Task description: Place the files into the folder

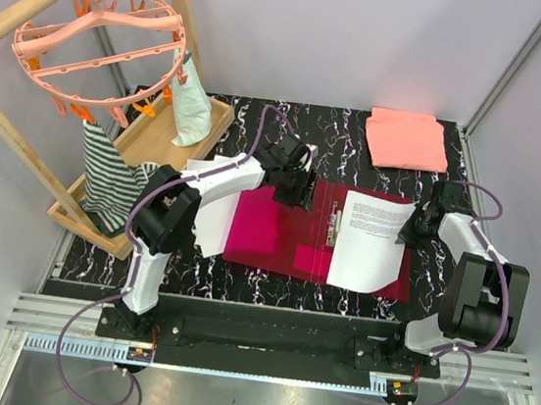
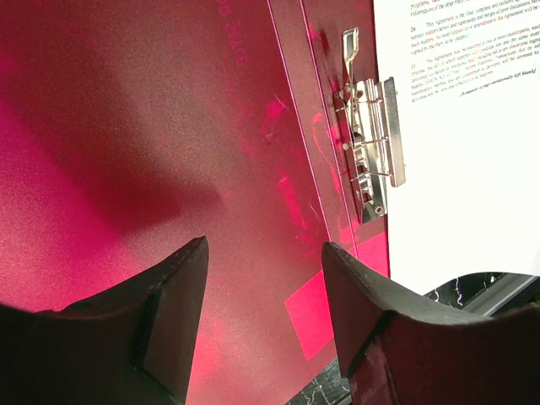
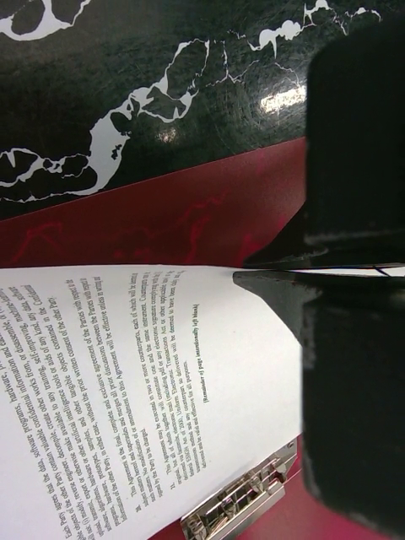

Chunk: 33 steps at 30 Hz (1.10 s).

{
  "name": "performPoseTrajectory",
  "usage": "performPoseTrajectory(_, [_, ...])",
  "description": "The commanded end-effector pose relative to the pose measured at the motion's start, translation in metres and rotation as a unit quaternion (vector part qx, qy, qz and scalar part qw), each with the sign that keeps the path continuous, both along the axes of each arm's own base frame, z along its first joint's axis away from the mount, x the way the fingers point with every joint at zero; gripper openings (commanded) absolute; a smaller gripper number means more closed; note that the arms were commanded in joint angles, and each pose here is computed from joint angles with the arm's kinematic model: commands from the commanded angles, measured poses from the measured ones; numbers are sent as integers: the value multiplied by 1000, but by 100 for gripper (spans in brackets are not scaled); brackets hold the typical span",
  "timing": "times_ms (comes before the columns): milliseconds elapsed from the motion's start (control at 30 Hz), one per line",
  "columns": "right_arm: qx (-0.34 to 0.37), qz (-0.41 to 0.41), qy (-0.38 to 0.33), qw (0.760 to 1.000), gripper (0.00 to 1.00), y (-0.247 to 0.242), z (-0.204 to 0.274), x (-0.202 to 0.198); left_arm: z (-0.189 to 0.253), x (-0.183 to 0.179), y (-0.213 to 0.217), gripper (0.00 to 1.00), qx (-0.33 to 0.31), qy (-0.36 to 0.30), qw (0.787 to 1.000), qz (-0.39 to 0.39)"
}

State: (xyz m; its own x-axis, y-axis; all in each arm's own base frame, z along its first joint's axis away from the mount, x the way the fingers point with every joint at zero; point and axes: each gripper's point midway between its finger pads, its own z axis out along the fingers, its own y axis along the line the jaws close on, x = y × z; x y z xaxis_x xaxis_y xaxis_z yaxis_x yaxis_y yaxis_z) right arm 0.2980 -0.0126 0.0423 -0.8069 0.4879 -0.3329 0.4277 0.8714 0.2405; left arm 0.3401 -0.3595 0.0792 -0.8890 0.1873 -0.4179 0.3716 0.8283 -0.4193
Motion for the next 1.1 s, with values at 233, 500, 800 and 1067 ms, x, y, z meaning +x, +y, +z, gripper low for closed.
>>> performPoseTrajectory(233, [33, 34, -33, 998, 0, 11, 10, 18, 19, 9, -19, 60, -35, -22, 999, -19])
performPoseTrajectory(500, [13, 55, -24, 998, 0, 4, 9, 37, 17, 9, -22, 60, -39, -16, 999, -25])
performPoseTrajectory(800, [17, 81, -20, 996, 0, 14, 6, 43, 20, 9, -26, 60, -46, -16, 998, -30])
performPoseTrajectory(1067, [26, 95, -25, 995, 0, 22, 6, 39, 21, 8, -26, 60, -47, -16, 998, -30])
